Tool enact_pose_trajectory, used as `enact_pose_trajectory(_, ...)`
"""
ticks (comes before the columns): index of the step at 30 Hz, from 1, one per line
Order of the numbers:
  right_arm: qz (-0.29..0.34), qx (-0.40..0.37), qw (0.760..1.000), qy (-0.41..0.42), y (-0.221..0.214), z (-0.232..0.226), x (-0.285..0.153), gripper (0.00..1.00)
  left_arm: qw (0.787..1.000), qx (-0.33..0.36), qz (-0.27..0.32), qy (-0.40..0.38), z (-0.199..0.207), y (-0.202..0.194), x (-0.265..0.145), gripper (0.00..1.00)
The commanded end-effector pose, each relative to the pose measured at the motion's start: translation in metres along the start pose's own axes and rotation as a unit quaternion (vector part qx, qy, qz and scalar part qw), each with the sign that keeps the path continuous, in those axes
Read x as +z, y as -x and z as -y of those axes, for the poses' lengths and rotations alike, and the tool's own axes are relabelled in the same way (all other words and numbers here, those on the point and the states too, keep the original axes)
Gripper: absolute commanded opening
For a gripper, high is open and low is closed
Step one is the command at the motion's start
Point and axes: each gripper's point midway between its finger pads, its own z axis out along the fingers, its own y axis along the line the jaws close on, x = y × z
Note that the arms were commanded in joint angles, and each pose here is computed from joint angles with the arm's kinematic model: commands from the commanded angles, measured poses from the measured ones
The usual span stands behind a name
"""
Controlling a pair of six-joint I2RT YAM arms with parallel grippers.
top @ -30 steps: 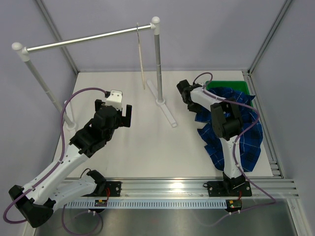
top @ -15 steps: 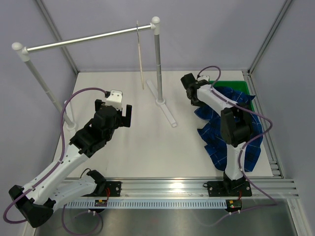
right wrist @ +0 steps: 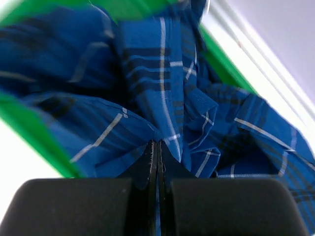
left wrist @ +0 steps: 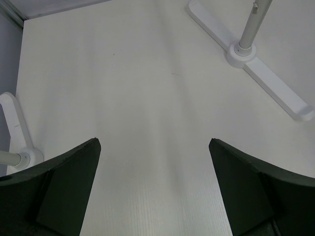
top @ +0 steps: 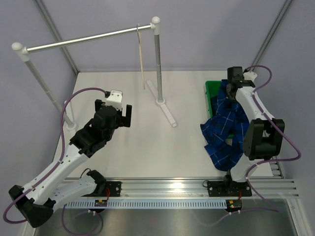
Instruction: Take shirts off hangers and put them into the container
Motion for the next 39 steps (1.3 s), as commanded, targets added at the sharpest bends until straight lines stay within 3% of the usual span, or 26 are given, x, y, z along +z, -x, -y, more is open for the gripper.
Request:
enact_pose_trajectory(1, -0.048, 0.010, 0.999, 0.015, -0.022, 0.002, 0.034, 0.00, 1.000, -0.006, 0.008, 0.004, -0.001, 0.004, 0.001, 0.99)
enact_pose_trajectory(10, -0.167, -0.026, 0.985, 0.040, -0.085, -0.015, 0.088, 0.00, 1.000, -0.005, 0.007, 0.001, 0.000, 0.004, 0.002, 0.99)
enact_pose_trajectory(15, -0.186, -0.029, 0.981, 0.051, -0.094, -0.020, 0.094, 0.03, 1.000, -0.004, 0.004, 0.000, 0.002, 0.003, 0.003, 0.99)
enact_pose_trajectory(18, -0.158, -0.023, 0.986, 0.057, -0.076, -0.021, 0.087, 0.13, 1.000, -0.004, 0.004, 0.000, 0.002, 0.003, 0.003, 0.99)
enact_pose_trajectory(21, -0.112, -0.005, 0.991, 0.075, -0.048, -0.018, 0.066, 0.34, 1.000, -0.004, 0.005, 0.000, 0.001, 0.003, 0.003, 0.99)
enact_pose_trajectory(29, -0.021, 0.045, 0.990, 0.133, 0.004, 0.004, -0.019, 0.66, 1.000, -0.006, 0.008, 0.001, 0.000, 0.005, 0.001, 0.99)
enact_pose_trajectory(31, -0.015, 0.055, 0.985, 0.163, -0.001, 0.007, -0.040, 0.68, 1.000, -0.006, 0.009, 0.001, 0.000, 0.005, 0.001, 0.99)
enact_pose_trajectory(33, -0.014, 0.067, 0.979, 0.190, -0.007, 0.007, -0.054, 0.78, 1.000, -0.006, 0.010, 0.002, -0.001, 0.006, 0.000, 0.99)
enact_pose_trajectory(39, -0.043, 0.060, 0.967, 0.245, -0.071, 0.014, -0.084, 0.86, 1.000, -0.007, 0.010, 0.003, -0.001, 0.006, 0.000, 0.99)
